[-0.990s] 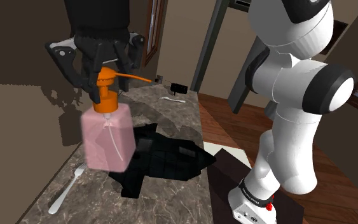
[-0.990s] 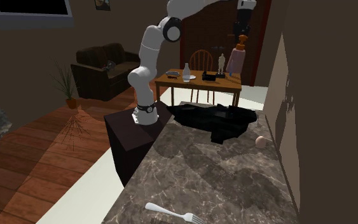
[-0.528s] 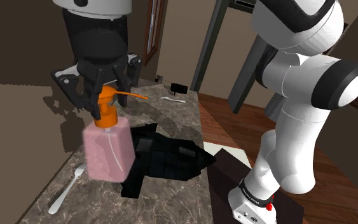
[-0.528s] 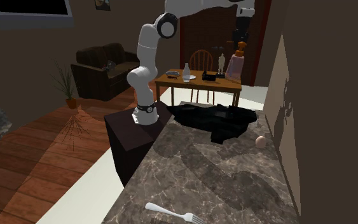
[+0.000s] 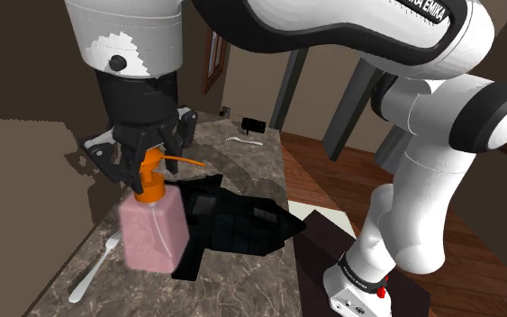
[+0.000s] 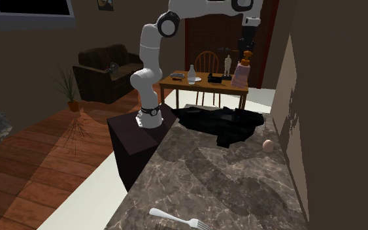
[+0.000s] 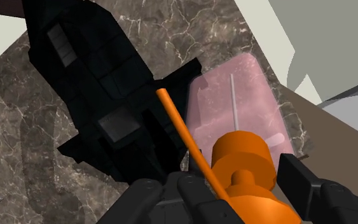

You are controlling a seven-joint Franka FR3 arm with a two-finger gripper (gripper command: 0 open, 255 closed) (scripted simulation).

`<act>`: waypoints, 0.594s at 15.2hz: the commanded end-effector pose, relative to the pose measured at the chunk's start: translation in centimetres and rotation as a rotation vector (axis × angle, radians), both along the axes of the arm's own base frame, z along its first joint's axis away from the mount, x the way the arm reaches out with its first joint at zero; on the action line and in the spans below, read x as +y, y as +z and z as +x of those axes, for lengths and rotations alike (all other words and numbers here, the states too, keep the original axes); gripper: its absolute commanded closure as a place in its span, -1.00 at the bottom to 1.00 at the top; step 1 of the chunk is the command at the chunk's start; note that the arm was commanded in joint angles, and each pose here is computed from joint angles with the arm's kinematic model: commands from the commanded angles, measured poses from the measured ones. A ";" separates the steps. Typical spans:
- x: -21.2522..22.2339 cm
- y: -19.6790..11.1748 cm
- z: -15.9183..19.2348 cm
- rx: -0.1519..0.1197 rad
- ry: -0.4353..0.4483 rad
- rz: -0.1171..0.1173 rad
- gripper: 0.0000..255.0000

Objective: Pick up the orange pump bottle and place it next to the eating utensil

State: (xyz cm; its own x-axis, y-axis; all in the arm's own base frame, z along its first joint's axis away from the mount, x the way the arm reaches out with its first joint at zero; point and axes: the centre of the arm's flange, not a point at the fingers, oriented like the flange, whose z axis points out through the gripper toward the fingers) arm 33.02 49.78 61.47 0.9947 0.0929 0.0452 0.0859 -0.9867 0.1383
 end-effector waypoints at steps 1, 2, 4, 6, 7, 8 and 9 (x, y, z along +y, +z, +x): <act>-0.1 -1.0 0.0 0.000 0.000 0.000 1.00; -0.1 -1.6 0.0 0.000 0.000 0.000 1.00; -0.1 -2.6 0.0 0.000 0.000 0.000 1.00; -0.1 -3.7 0.0 0.000 0.000 0.000 1.00; -0.1 -4.2 0.0 0.000 0.000 0.000 1.00; -0.1 -4.7 0.0 0.000 0.000 0.000 1.00; -0.1 -5.3 0.0 0.000 0.000 0.000 1.00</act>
